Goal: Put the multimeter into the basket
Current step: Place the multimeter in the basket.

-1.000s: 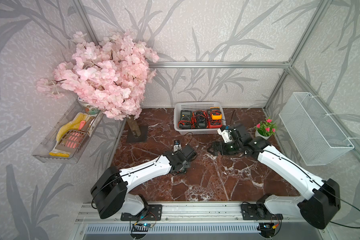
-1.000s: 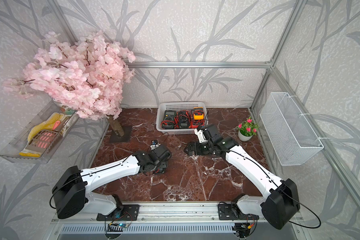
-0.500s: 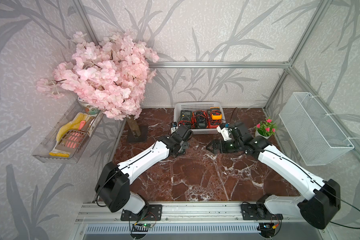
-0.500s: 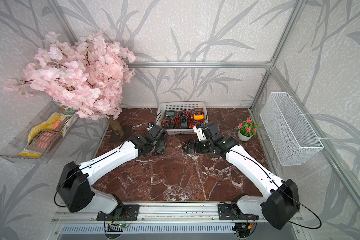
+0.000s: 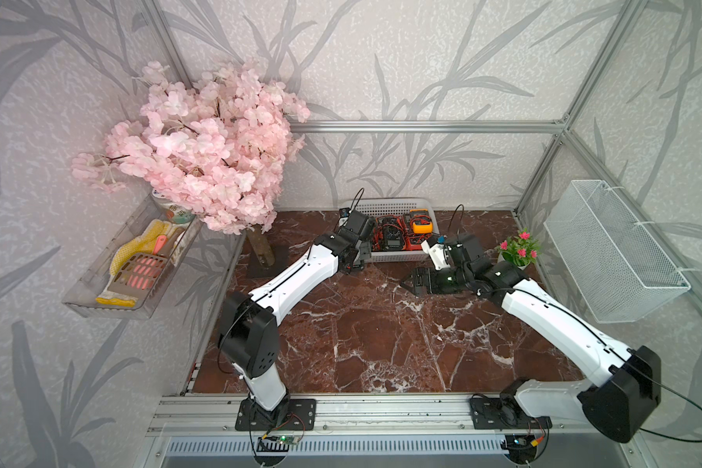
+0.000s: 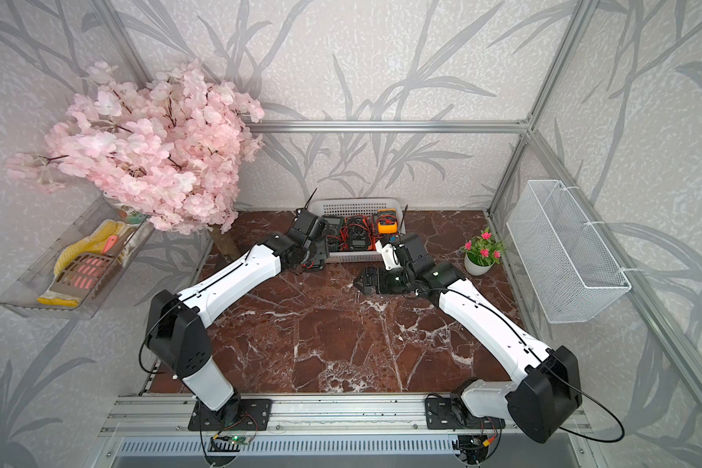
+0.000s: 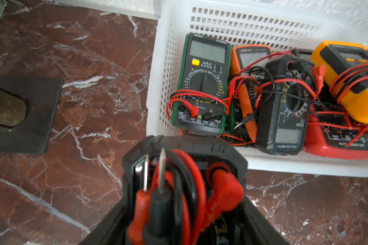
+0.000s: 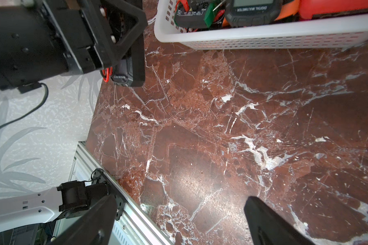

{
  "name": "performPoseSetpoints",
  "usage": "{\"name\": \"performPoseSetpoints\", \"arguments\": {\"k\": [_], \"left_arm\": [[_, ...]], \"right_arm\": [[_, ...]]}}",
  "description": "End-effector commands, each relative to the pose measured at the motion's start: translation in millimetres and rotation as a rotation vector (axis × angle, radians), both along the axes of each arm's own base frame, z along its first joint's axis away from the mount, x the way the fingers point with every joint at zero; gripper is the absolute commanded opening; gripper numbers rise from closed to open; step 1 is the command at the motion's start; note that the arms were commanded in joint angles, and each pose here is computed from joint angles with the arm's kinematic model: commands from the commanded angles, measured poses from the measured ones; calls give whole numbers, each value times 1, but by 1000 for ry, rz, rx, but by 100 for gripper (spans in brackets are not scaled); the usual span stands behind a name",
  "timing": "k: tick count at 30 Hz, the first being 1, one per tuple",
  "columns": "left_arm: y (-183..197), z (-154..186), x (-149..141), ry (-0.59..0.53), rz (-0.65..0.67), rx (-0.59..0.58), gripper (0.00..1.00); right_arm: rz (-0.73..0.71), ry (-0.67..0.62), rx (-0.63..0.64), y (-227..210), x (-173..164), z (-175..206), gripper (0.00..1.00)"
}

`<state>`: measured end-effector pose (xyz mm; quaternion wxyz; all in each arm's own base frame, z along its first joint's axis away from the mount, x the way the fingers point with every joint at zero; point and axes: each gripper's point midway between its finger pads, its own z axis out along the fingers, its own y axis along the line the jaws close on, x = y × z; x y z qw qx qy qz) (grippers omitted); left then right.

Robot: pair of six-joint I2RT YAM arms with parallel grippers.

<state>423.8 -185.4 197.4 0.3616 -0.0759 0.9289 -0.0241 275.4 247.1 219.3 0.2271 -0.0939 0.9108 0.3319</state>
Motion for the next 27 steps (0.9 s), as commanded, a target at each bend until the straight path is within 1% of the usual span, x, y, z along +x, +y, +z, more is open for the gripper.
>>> {"name": "performPoseSetpoints", "arguments": {"k": [1,18,27], "left_arm": [[1,11,17,-19,-19,14,30],[-12,15,100,-28,-17,0,31],[-18,3,131,-9,-9,-5,32]], "right_arm": [[-6,-50,12,3,10,15,99],[-45,-41,1,-5,22,13,99],[-67,-37,-3,-12,26,12,99]]}}
